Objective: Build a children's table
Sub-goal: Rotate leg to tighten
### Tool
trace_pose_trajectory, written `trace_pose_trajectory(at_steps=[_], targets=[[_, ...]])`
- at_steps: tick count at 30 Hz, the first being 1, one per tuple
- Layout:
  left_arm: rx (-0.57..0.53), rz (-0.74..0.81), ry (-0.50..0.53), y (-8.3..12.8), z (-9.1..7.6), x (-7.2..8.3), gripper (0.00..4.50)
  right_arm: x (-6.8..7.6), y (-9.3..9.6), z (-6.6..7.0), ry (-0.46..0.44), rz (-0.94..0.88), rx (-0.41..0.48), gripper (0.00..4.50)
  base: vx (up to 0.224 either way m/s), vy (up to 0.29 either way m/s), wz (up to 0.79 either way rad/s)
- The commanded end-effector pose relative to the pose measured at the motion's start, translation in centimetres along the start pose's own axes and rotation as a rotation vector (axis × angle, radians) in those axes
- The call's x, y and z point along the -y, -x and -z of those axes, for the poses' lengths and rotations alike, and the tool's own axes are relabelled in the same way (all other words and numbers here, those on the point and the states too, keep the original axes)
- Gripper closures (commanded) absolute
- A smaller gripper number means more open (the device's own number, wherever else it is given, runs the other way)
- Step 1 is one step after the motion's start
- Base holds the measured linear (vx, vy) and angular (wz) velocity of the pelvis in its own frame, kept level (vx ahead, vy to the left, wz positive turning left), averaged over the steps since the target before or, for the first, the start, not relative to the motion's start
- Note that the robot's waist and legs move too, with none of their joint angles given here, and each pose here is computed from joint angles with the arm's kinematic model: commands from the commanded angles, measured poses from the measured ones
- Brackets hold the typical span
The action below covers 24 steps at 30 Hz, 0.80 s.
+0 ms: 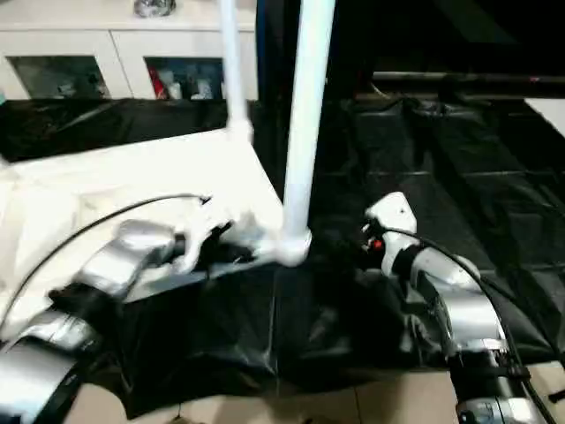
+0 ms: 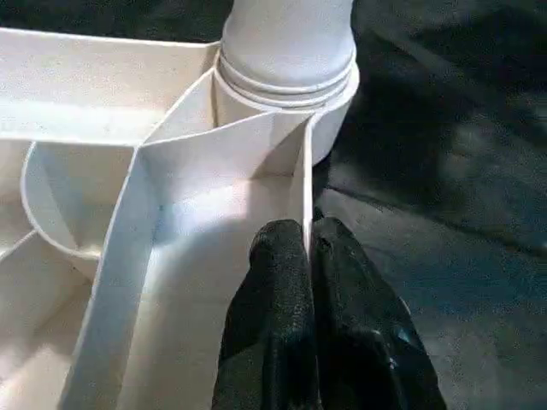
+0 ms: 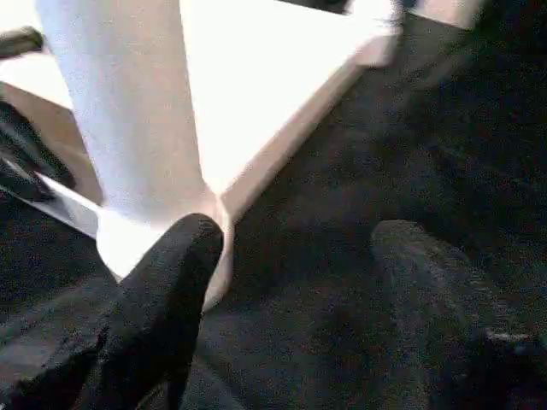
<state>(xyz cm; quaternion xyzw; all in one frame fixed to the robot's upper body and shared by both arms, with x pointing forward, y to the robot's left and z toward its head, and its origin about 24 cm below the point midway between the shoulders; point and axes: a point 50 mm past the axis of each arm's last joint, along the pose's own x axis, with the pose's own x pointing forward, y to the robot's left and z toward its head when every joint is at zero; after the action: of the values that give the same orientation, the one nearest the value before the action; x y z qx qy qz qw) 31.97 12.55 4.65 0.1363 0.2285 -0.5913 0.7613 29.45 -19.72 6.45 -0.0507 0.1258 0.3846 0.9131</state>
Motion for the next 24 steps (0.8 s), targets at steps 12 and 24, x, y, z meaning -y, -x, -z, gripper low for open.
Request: trace_pose_trajectory(at_steps=[12,24], targets=[[-0.085,0.051,0.050,2.5,2.3,1.5,4.50,-3.4,-2.5,0.1,0.066,-0.275,-0.052,0.04,0.000,0.000,0.00],[-0.100,0.057,0.058,3.3,2.3,2.4,4.50,-4.0,-4.8,0.1,0.060,-0.316,-0.034,0.72,0.000,0.000,0.00]])
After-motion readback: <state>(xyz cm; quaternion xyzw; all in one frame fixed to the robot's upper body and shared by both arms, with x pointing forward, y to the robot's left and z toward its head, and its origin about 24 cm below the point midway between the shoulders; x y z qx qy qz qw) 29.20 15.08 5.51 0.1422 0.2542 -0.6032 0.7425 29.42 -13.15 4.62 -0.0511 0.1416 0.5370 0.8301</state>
